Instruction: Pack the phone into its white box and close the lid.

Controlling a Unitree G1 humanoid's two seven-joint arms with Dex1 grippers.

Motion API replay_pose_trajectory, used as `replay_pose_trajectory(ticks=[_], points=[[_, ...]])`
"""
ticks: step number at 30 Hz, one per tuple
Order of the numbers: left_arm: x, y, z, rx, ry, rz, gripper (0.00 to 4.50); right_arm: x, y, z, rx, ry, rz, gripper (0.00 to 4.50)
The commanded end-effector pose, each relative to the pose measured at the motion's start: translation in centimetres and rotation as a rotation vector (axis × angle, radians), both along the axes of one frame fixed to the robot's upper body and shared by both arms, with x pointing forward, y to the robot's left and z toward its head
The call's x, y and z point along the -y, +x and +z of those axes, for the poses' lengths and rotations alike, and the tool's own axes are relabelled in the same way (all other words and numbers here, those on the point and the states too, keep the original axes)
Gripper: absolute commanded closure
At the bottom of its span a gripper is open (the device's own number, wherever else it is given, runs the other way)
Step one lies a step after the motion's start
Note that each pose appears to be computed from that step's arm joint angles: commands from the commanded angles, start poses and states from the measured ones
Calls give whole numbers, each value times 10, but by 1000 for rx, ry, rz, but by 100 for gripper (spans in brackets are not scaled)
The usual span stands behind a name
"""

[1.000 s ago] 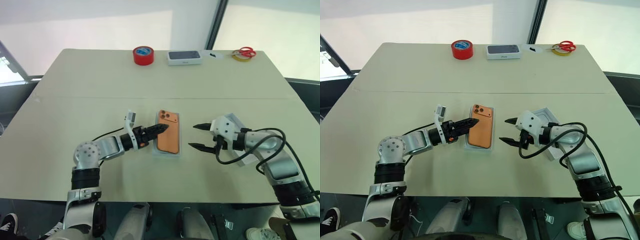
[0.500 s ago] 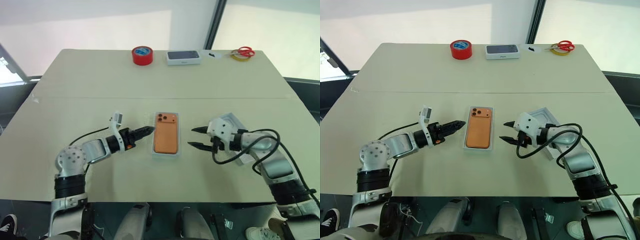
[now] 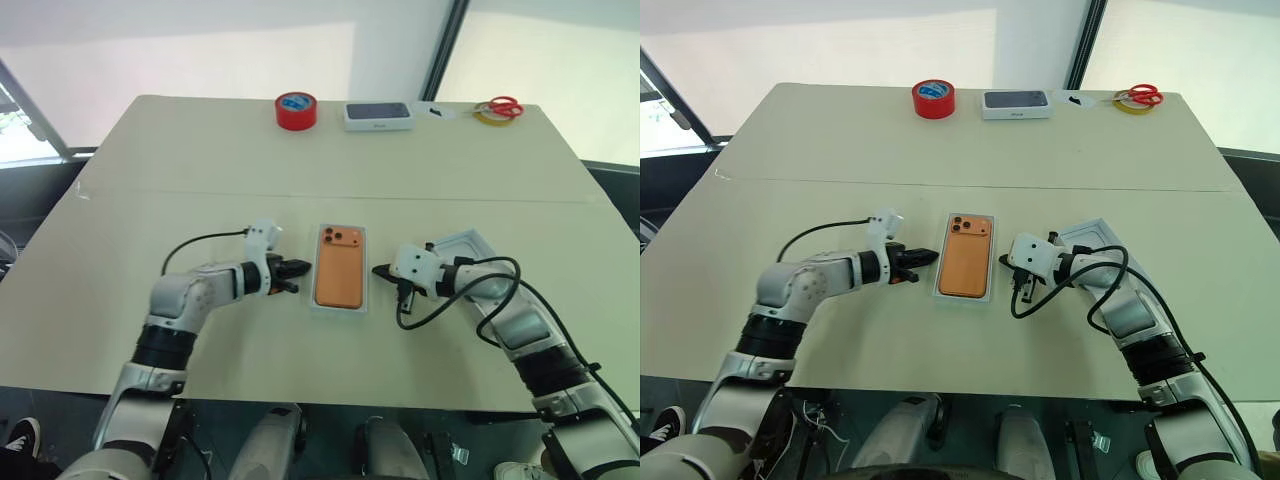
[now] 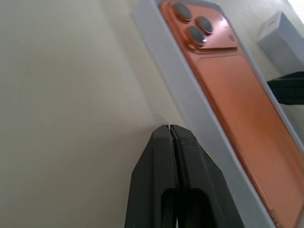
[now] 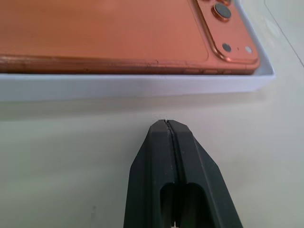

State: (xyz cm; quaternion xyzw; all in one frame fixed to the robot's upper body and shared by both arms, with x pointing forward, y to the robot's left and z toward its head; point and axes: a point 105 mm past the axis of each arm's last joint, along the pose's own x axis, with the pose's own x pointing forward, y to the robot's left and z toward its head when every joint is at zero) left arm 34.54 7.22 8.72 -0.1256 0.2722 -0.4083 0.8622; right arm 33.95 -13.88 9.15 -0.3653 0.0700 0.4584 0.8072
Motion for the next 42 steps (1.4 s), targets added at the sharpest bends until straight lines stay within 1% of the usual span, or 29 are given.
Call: replay_pose_trajectory(ticks=[1,5,7,10,13,15,18,19,23,25,27,28,30,31,32,33,34,36,37,38,39,40,42], points=[[37,-10,-4,-26,-13,-147,444,9,-1,10,34,-19,-1,450],[76,-15,1,-17,-10,-259,444,28,-14,13,11,-40,5,450],[82,-17,1,-1,-1,-284,444,30,-19,14,6,-40,14,450],[94,-19,5,-6,-37,-307,444,46,-27,15,-25,-51,-2,450],[93,-16,3,-8,-32,-290,444,54,-31,17,-60,-43,-19,450],[89,-13,1,-9,-23,-276,444,57,-29,20,-30,-53,-28,450],[85,-13,5,-14,-41,-272,444,61,-25,25,-5,-42,-59,450],[82,-12,5,-8,-36,-268,444,63,-24,27,13,-59,-62,450],[68,-8,16,23,-72,-245,444,71,-22,38,26,-47,-72,450],[63,-6,19,26,-85,-230,392,74,-20,43,48,-38,-81,450],[57,-5,22,67,-62,-230,318,78,-20,44,40,-57,-82,450],[53,-3,23,87,-47,-219,318,80,-22,45,19,-49,-86,450],[44,0,28,105,-64,-204,310,82,-24,52,-54,50,-116,397],[39,2,33,136,-70,-196,261,83,-24,57,-43,57,-123,363],[34,2,40,183,-78,-198,238,85,-24,62,-20,56,-136,320],[28,3,45,216,-81,-194,195,87,-23,67,-11,72,-162,275],[23,5,50,249,-77,-190,138,90,-23,70,-13,83,-192,212],[10,4,58,331,-75,-204,39,98,-22,70,-22,63,-263,118],[2,3,62,389,-79,-217,0,100,-22,68,-43,82,-309,65],[-5,2,65,448,-77,-228,0,103,-21,63,-72,84,-360,17],[-12,0,69,505,-79,-236,0,104,-22,58,-84,58,-391,8],[-18,-1,73,553,-79,-244,0,105,-23,54,-107,41,-423,8],[-30,-4,79,653,-62,-254,0,110,-24,55,-132,56,-507,8]])
